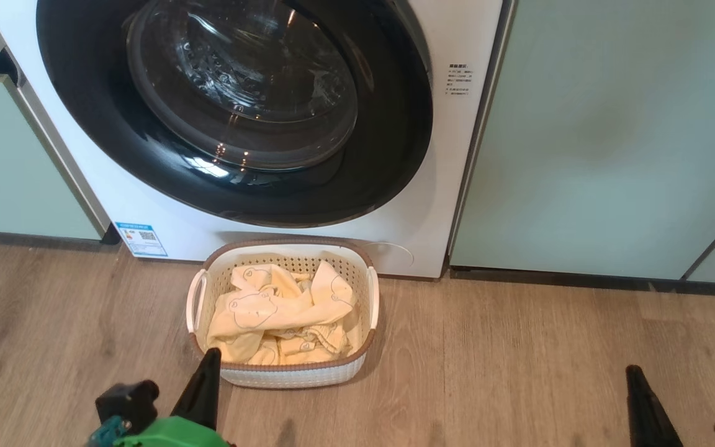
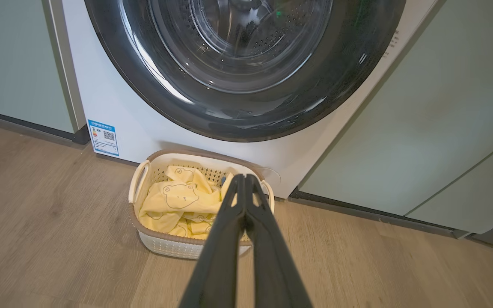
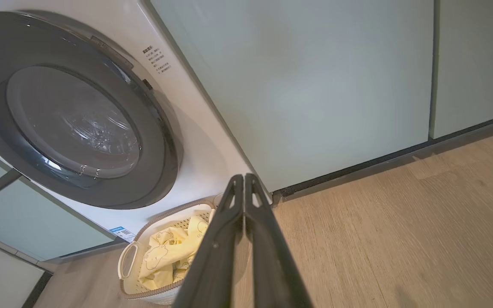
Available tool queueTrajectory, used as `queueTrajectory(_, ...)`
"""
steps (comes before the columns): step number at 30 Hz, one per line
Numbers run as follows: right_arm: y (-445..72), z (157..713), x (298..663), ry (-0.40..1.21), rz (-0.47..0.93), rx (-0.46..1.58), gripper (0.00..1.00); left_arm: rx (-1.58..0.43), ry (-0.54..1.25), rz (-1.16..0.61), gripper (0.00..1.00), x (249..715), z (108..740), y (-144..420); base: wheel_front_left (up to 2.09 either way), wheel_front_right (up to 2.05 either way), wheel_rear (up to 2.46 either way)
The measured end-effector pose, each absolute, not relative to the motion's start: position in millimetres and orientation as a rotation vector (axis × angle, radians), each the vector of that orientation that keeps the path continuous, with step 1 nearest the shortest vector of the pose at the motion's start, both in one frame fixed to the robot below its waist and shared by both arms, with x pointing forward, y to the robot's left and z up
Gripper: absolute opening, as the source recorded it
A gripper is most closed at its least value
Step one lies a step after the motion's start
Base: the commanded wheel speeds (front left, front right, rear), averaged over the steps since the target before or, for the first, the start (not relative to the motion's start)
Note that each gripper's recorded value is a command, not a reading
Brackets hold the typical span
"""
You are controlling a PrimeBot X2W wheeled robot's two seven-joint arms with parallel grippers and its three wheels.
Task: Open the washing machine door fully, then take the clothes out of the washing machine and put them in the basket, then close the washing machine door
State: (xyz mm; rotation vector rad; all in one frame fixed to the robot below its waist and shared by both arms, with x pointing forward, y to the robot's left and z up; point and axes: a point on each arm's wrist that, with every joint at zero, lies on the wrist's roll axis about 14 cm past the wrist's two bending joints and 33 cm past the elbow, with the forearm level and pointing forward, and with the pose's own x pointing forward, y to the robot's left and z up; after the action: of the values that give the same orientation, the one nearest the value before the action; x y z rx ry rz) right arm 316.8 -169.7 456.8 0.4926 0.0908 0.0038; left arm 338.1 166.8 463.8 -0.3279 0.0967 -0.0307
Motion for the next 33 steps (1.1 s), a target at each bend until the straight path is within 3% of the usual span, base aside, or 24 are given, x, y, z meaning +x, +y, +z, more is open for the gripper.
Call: queueTrajectory(33,-184,461,337,0.092,-0.064,0.829,0.0,-0.713,0.135,0.04,0.0,350,462,177,0.0,0.0,0.0)
